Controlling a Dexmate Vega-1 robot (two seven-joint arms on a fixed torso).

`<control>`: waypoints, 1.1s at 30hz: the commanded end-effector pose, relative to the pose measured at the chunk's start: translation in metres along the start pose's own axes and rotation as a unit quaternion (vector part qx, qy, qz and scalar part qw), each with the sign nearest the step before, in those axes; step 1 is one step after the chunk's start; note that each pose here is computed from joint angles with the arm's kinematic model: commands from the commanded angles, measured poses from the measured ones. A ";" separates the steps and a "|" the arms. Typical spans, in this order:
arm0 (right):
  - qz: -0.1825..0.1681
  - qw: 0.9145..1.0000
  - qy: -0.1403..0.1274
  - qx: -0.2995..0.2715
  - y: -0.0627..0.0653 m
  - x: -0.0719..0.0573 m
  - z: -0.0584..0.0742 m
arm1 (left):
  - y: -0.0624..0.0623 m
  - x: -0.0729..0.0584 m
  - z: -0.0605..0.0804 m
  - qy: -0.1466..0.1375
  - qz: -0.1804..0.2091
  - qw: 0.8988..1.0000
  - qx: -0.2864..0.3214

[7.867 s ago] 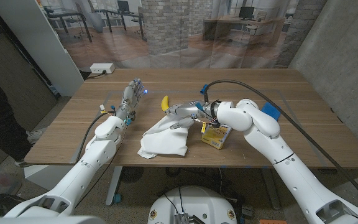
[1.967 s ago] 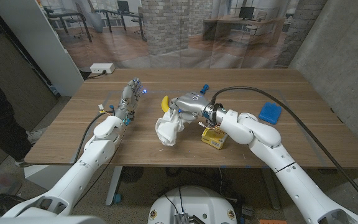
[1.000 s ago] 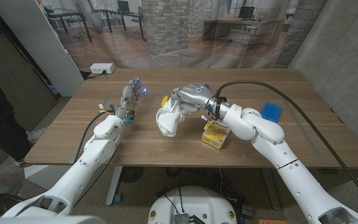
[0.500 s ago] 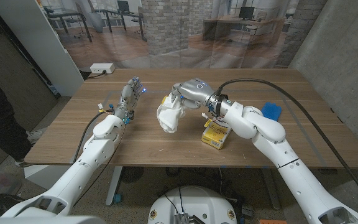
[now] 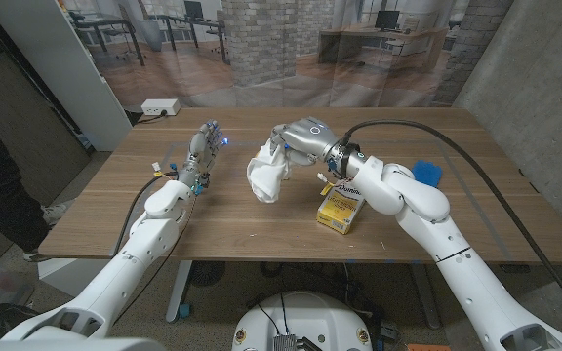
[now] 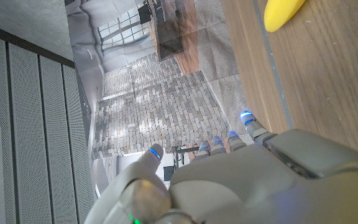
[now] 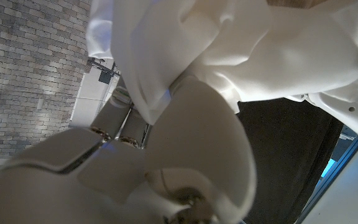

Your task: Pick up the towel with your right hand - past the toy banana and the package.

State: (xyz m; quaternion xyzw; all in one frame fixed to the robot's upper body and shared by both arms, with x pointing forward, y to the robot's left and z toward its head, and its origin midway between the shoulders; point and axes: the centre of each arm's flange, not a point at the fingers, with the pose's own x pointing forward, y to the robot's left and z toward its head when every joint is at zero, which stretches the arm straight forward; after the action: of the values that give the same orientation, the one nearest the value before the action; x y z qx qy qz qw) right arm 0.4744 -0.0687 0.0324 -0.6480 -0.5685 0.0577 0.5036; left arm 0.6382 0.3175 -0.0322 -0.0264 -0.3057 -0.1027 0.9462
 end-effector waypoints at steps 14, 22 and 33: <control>-0.034 0.999 0.034 -0.023 -0.020 -0.005 -0.006 | 0.004 -0.009 0.006 0.002 -0.007 1.000 0.007; -0.032 0.998 0.037 -0.026 -0.020 -0.005 -0.007 | 0.005 -0.011 0.005 0.007 -0.012 1.000 0.008; -0.037 0.998 0.050 -0.032 -0.013 0.003 -0.008 | 0.018 -0.005 0.001 0.020 -0.027 0.999 0.010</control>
State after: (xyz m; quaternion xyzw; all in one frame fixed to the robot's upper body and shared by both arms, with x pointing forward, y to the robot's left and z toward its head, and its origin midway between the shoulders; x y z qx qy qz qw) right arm 0.4654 -0.0775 0.0471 -0.6442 -0.5707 0.0033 0.5092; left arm 0.6310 0.3270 -0.0342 -0.0128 -0.2980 -0.1137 0.9477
